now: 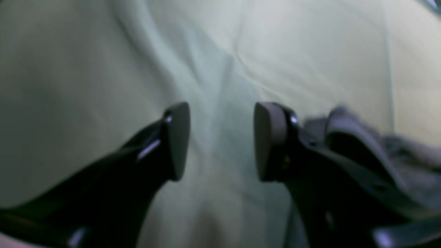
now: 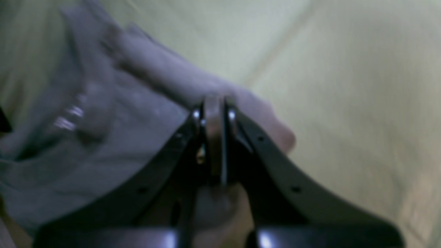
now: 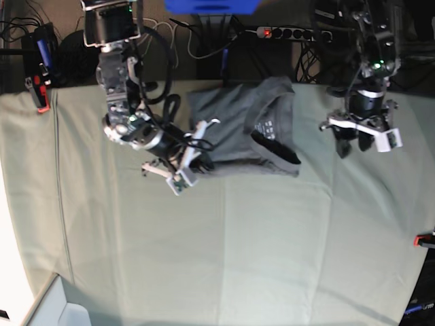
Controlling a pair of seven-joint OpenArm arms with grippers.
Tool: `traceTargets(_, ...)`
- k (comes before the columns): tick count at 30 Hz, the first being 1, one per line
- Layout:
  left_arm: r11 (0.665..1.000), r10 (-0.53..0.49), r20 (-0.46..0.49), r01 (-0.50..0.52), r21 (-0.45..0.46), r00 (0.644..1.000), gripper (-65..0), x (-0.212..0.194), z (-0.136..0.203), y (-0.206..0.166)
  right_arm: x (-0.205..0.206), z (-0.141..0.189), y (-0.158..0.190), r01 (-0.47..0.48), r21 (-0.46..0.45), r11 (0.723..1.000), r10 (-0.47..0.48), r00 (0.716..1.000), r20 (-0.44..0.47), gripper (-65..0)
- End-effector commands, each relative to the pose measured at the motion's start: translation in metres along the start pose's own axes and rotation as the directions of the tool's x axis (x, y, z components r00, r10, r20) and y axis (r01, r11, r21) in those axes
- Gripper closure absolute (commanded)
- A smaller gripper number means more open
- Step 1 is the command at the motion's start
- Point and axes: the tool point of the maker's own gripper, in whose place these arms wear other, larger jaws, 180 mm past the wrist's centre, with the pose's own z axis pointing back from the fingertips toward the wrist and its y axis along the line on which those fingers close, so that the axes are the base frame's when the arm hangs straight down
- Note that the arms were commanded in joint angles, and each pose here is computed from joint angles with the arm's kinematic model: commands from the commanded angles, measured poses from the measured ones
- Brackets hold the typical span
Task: Layout the t-shirt on the table in an organized manner, then fold the t-shirt properly
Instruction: 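Grasp the stack's collar edge with the left gripper beside the right gripper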
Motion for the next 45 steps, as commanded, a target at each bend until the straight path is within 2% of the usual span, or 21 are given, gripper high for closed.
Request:
traceTargets(1,1.0,-0.005,0.014,0.005,-0.011,1.0,-34.2,0.007,0.0,-0.002,0.019,0.001,-0.006,-0.005,-0.011,1.0,0.005,0.998,0.057,-0.4)
traceTargets(4,1.0,-0.006,-0.047,0.005,-0.017,0.999,-43.0,-0.004,-0.001,-0.005,0.017,0.002,-0.009,0.003,-0.019,1.0,-0.002,0.999,0.054,-0.4)
traceTargets(7,1.0,-0.005,-0.058,0.004,-0.017,0.998,-49.4,-0.007,0.0,-0.005,0.017,0.003,-0.013,0.002,-0.026,1.0,-0.001,0.999,0.055,-0.4)
traceTargets(12,1.0,-0.003,-0.058,0.003,-0.011,0.998,-49.4,-0.007,0.0,-0.002,0.034,0.011,-0.009,-0.023,-0.035,0.999,0.027,0.995,0.1,-0.2)
traceTargets(16,1.0,0.005,-0.063,-0.007,-0.025,0.998,-49.4,-0.008,0.002,-0.008,0.058,0.024,0.004,-0.037,-0.046,0.998,0.044,0.984,0.175,-0.4)
traceTargets(20,0.99,0.122,-0.073,-0.127,-0.062,0.99,-49.9,-0.016,0.006,-0.019,0.064,0.037,0.008,-0.052,-0.06,0.997,0.063,0.978,0.198,-0.4)
traceTargets(24,0.964,0.236,-0.075,-0.243,-0.103,0.969,-49.9,-0.015,0.01,-0.026,0.057,0.038,0.008,-0.045,-0.059,0.997,0.056,0.981,0.184,-0.4)
traceTargets(27,0.949,0.272,-0.133,-0.288,-0.124,0.953,-50.0,-0.025,0.012,-0.033,0.051,0.038,0.007,-0.056,-0.059,0.997,0.065,0.984,0.166,-0.4)
traceTargets(34,0.925,0.287,-0.274,-0.34,-0.17,0.918,-50.0,-0.032,-0.001,-0.048,0.045,0.039,0.009,-0.049,-0.057,0.997,0.057,0.986,0.157,-0.4)
traceTargets(39,0.921,0.276,-0.313,-0.343,-0.185,0.909,-49.9,-0.031,-0.01,-0.057,0.044,0.039,0.009,-0.047,-0.058,0.997,0.056,0.987,0.153,-0.4)
traceTargets(45,0.92,0.204,-0.366,-0.305,-0.245,0.908,-49.8,-0.044,-0.012,-0.082,0.043,0.04,0.009,-0.046,-0.059,0.997,0.054,0.987,0.152,-0.4)
